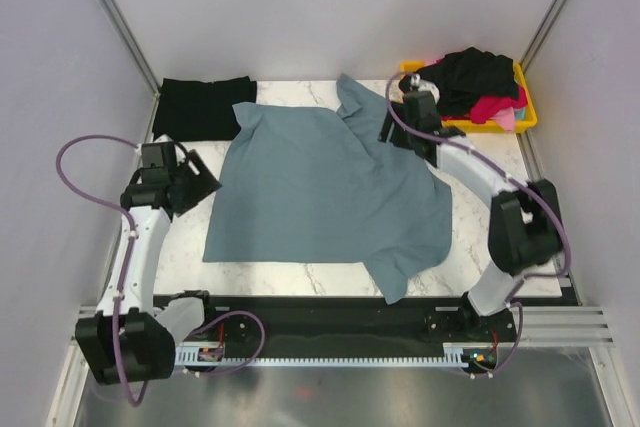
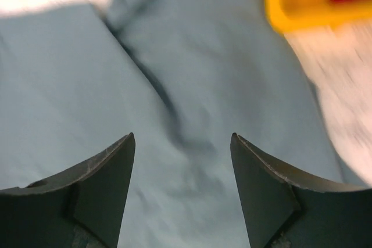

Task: Fold and stack the t-shirts
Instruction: Flatten the tshirt out

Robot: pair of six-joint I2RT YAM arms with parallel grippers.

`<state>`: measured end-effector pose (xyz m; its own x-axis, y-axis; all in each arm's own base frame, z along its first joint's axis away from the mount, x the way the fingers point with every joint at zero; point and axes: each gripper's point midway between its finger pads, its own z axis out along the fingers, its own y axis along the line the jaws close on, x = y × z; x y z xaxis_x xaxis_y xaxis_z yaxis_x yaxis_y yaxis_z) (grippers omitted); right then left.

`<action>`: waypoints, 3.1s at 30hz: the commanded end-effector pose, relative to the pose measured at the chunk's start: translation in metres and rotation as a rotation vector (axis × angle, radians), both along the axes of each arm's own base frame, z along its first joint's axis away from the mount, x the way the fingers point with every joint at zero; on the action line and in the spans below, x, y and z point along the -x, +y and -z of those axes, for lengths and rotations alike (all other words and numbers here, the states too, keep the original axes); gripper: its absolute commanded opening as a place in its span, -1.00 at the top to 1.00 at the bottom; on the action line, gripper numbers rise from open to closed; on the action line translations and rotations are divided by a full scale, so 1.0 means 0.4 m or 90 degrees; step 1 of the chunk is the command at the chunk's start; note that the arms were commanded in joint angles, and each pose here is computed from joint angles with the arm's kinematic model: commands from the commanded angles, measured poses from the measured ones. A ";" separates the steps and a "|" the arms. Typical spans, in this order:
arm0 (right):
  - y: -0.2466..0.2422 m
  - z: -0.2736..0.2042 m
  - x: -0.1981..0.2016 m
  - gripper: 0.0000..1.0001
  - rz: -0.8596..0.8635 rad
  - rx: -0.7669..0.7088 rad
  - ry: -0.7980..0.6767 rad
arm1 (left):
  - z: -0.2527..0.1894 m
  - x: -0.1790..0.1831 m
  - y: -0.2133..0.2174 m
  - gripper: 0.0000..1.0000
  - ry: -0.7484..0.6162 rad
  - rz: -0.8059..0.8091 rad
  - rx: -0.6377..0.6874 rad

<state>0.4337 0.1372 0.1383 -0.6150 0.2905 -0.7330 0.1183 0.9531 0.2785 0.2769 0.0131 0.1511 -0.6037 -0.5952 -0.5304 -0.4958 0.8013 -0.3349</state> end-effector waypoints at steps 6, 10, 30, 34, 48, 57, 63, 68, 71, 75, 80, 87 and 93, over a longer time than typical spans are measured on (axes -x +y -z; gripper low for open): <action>0.201 -0.052 -0.386 -0.47 -0.072 -0.068 -0.060 | -0.049 0.072 -0.144 -0.58 -0.068 0.186 -0.002; 0.236 0.013 -0.488 -0.46 -0.067 -0.065 -0.061 | -0.044 0.067 -0.176 -0.57 -0.083 0.221 -0.006; 0.242 0.149 -0.552 -0.23 -0.045 -0.042 -0.061 | -0.043 0.070 -0.190 -0.53 -0.075 0.240 -0.004; 0.241 0.152 -0.552 -0.20 -0.042 -0.040 -0.061 | -0.041 0.072 -0.189 -0.53 -0.074 0.240 -0.004; 0.252 0.188 -0.540 0.10 -0.041 -0.038 -0.045 | -0.042 0.070 -0.190 -0.53 -0.075 0.240 -0.004; 0.252 0.220 -0.534 0.85 -0.045 -0.034 -0.031 | -0.042 0.071 -0.190 -0.52 -0.075 0.240 -0.004; 0.241 0.233 -0.532 1.00 -0.038 -0.021 -0.028 | -0.041 0.070 -0.188 -0.52 -0.073 0.238 -0.005; 0.277 0.180 -0.528 1.00 -0.067 -0.049 -0.053 | -0.042 0.068 -0.189 -0.52 -0.074 0.239 -0.004; 0.357 0.110 -0.521 1.00 -0.121 -0.085 -0.097 | -0.042 0.067 -0.189 -0.52 -0.074 0.239 -0.004; 0.493 0.020 -0.506 1.00 -0.204 -0.168 -0.166 | -0.042 0.067 -0.189 -0.52 -0.073 0.239 -0.004; 0.595 -0.011 -0.521 1.00 -0.230 -0.227 -0.240 | -0.037 0.067 -0.187 -0.52 -0.069 0.237 -0.005; 0.539 0.030 -0.552 -0.67 -0.180 -0.245 -0.237 | -0.034 0.067 -0.186 -0.52 -0.066 0.237 -0.007; 0.326 -0.009 -0.562 -0.67 -0.080 -0.164 -0.240 | -0.032 0.067 -0.189 -0.52 -0.065 0.240 -0.004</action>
<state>0.6371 0.3190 0.0542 -0.5223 0.3774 -0.7648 -0.1736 0.8309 0.5286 0.2459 -0.0615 0.1597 -0.7286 -0.3760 -0.5725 -0.1759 0.9105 -0.3742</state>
